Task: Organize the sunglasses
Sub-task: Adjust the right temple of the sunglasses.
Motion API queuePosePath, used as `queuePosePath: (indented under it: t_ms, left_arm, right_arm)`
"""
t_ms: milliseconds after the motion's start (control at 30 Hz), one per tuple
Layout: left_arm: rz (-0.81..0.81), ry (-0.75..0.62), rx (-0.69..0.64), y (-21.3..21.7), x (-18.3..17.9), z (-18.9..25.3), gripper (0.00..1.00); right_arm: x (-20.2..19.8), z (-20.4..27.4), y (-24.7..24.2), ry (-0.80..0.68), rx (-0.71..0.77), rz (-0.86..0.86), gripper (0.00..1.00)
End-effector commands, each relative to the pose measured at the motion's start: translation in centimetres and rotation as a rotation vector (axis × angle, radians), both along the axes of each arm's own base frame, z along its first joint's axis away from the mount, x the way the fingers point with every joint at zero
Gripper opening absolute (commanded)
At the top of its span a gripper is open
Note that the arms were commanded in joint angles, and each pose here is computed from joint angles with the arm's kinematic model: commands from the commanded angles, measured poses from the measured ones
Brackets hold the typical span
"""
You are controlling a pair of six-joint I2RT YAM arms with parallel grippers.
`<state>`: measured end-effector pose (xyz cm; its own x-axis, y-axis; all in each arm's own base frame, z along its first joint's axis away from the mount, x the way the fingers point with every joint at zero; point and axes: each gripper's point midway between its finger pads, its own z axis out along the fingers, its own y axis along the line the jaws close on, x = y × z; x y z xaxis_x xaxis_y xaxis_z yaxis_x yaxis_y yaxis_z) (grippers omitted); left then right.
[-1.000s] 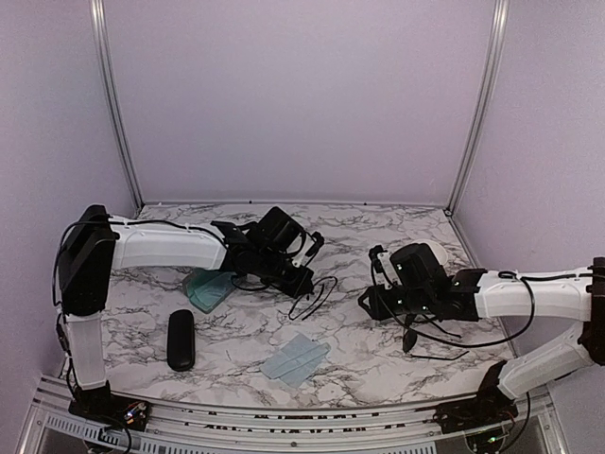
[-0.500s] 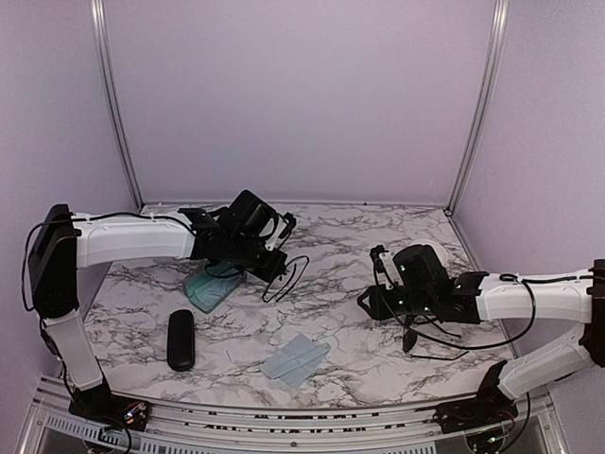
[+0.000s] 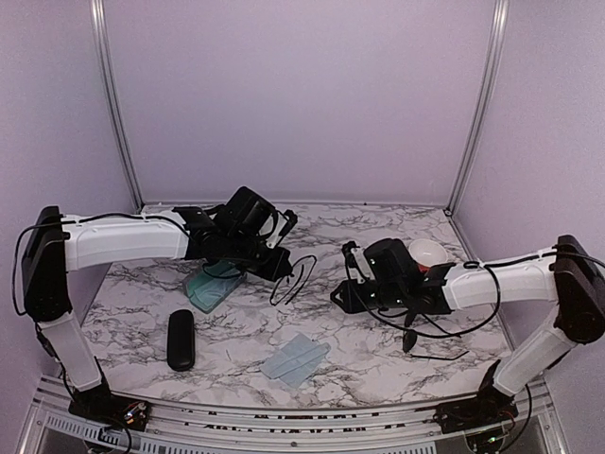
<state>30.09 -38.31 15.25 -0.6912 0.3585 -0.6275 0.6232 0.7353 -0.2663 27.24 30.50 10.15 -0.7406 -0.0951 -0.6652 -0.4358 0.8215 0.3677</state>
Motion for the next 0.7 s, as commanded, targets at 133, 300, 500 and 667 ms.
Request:
queuePosePath:
  t_ms: [133, 300, 500, 667]
  left_arm:
    - [-0.006, 0.01, -0.082, -1.9, -1.4, 2.2, 0.04]
    - [0.008, 0.011, -0.081, -2.2, -1.4, 1.9, 0.04]
    - [0.019, 0.009, -0.083, -2.7, -1.4, 1.6, 0.04]
    - [0.017, 0.006, -0.085, -3.1, -1.3, 1.6, 0.04]
  right_arm:
    - [2.2, 2.2, 5.2, -0.04, 0.075, 0.032, 0.2]
    - [2.4, 2.5, 6.3, -0.043, 0.088, 0.047, 0.19]
    - [2.3, 2.9, 6.9, -0.036, 0.119, 0.057, 0.19]
    - [2.3, 2.9, 7.2, -0.033, 0.129, 0.067, 0.19]
